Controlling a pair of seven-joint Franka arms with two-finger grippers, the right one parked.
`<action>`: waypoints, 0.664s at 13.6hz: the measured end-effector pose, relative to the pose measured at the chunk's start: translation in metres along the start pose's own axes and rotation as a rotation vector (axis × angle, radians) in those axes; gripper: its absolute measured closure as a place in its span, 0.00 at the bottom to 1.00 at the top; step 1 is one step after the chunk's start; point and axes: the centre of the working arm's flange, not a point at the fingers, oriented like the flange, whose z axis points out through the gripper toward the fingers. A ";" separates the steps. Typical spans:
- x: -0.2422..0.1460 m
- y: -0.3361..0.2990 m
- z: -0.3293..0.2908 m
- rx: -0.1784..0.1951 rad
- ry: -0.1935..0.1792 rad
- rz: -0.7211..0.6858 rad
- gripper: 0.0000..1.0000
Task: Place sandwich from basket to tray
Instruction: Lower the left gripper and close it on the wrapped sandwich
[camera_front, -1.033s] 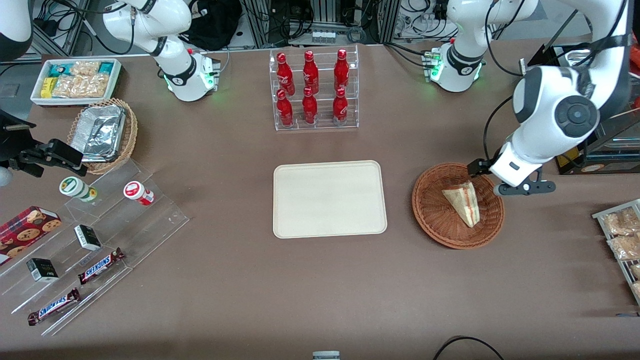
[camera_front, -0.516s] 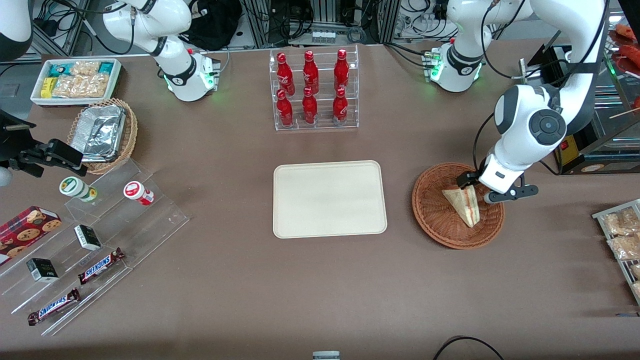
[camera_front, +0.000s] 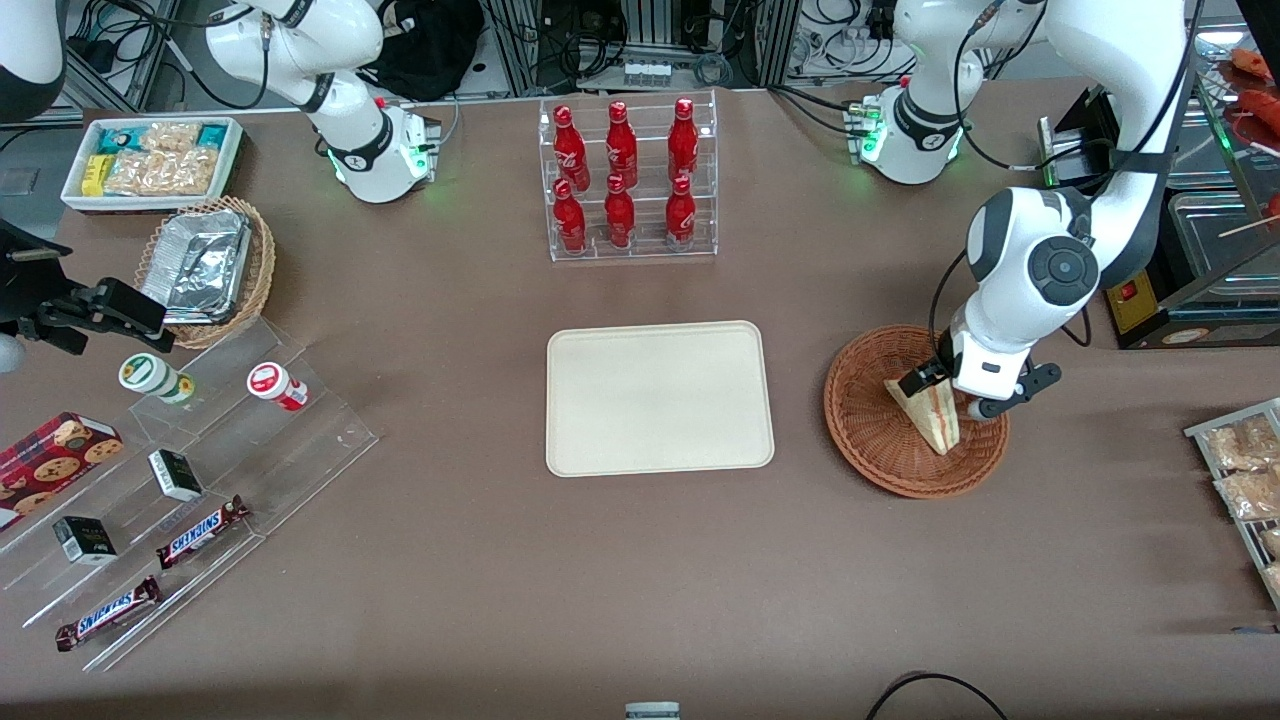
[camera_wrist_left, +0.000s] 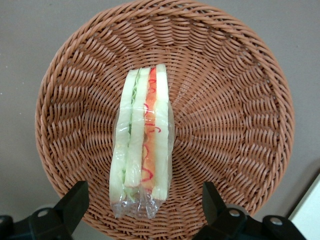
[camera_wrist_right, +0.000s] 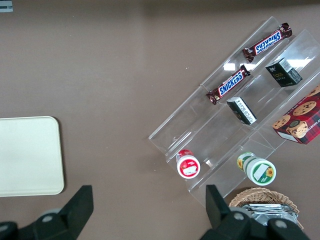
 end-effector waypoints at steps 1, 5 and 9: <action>0.001 -0.001 0.002 0.002 -0.004 -0.005 0.00; 0.003 -0.004 0.017 0.014 -0.027 -0.028 0.00; 0.004 -0.004 0.037 0.013 -0.042 -0.073 0.02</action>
